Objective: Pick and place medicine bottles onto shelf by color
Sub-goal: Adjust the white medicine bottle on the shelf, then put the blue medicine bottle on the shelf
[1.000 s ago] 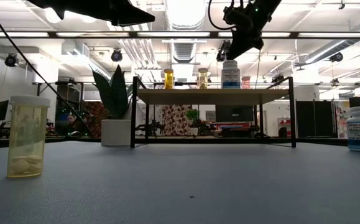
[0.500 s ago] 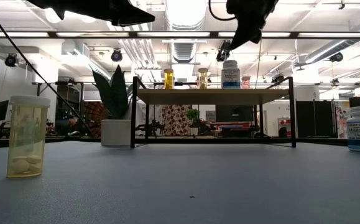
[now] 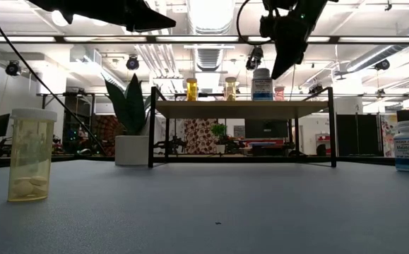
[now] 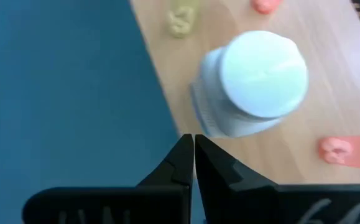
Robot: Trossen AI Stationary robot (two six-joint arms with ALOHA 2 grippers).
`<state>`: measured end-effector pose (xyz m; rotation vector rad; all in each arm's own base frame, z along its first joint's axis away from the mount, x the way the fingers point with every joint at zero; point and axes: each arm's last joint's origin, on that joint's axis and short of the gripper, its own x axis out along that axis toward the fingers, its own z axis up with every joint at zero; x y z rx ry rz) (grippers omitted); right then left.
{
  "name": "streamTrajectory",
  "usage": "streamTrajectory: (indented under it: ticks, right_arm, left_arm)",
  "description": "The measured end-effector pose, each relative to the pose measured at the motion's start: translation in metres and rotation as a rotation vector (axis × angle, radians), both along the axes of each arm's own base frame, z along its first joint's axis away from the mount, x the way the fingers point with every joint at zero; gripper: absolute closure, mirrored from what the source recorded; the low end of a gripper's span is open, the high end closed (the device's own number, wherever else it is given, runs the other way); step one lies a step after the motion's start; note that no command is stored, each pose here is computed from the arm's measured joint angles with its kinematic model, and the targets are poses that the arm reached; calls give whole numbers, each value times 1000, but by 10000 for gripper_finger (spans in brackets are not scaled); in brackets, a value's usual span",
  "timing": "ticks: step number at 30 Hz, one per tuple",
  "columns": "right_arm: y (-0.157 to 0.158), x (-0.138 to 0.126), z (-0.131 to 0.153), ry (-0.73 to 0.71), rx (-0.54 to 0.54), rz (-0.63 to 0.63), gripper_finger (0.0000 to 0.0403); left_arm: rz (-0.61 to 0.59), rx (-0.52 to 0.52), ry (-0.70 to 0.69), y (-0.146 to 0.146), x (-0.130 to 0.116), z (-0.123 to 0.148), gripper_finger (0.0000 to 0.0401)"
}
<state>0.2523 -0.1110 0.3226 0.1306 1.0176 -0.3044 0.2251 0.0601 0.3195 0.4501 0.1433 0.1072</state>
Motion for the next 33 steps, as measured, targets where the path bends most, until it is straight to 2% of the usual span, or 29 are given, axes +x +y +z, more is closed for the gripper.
streamTrajectory:
  ticks: [11,20,24,29,33]
  right_arm:
    - [-2,0,-2,20,-65,-37,394]
    - [-2,0,-4,24,-57,-32,394]
    - [1,-2,-2,-1,6,10,394]
    - [20,-5,7,-60,115,101,394]
    - [41,-11,7,-2,245,45,394]
  left_arm:
    - [3,-23,-3,0,0,0,375]
    - [4,-25,-2,0,0,0,375]
    - [4,-26,-1,0,0,-1,375]
    - [8,-63,-2,0,0,-2,375]
    - [14,-113,-5,0,0,-4,375]
